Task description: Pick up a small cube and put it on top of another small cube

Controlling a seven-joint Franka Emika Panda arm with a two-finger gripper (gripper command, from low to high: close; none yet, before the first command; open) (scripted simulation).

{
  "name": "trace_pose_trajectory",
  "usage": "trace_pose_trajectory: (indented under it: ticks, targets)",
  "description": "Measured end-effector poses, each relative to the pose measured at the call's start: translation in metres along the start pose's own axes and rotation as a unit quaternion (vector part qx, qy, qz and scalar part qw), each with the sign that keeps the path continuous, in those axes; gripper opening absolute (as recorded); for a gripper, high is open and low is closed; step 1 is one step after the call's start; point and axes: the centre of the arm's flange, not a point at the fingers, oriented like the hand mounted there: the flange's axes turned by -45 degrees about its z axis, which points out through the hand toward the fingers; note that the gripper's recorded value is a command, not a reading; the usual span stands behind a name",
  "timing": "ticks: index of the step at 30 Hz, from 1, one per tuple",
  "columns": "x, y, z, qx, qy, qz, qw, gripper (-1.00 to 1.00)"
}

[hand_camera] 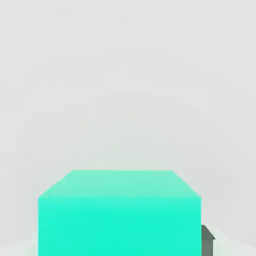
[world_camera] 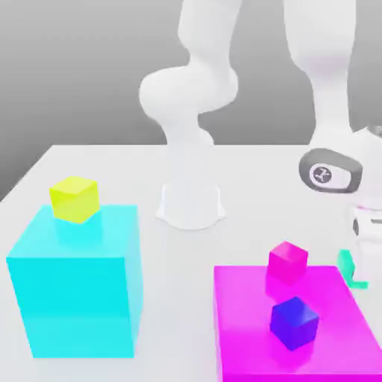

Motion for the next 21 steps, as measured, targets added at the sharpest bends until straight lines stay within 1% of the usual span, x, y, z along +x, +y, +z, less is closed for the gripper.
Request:
trace_pose_trajectory:
  ticks: [3,6,10,14,15,16,17,18,21]
  targets:
    - [-0.002,0.004,-0.032,-0.001,-0.001,0.001,1.0,-1.0]
    - [-0.016,0.07,-0.063,-0.004,-0.004,0.02,1.0,-1.0]
    - [-0.071,0.173,-0.112,-0.004,-0.005,0.059,0.998,-1.0]
    - [-0.145,0.249,-0.163,0.0,-0.001,0.084,0.997,-1.0]
    - [-0.165,0.262,-0.16,0.001,0.0,0.097,0.995,-1.0]
    - [-0.168,0.265,-0.15,0.001,0.001,0.096,0.995,-1.0]
    - [-0.152,0.259,-0.136,0.001,0.001,0.078,0.997,-1.0]
    - [-0.15,0.257,-0.122,0.001,0.0,0.073,0.997,1.0]
    - [-0.149,0.257,-0.122,0.001,0.0,0.073,0.997,1.0]
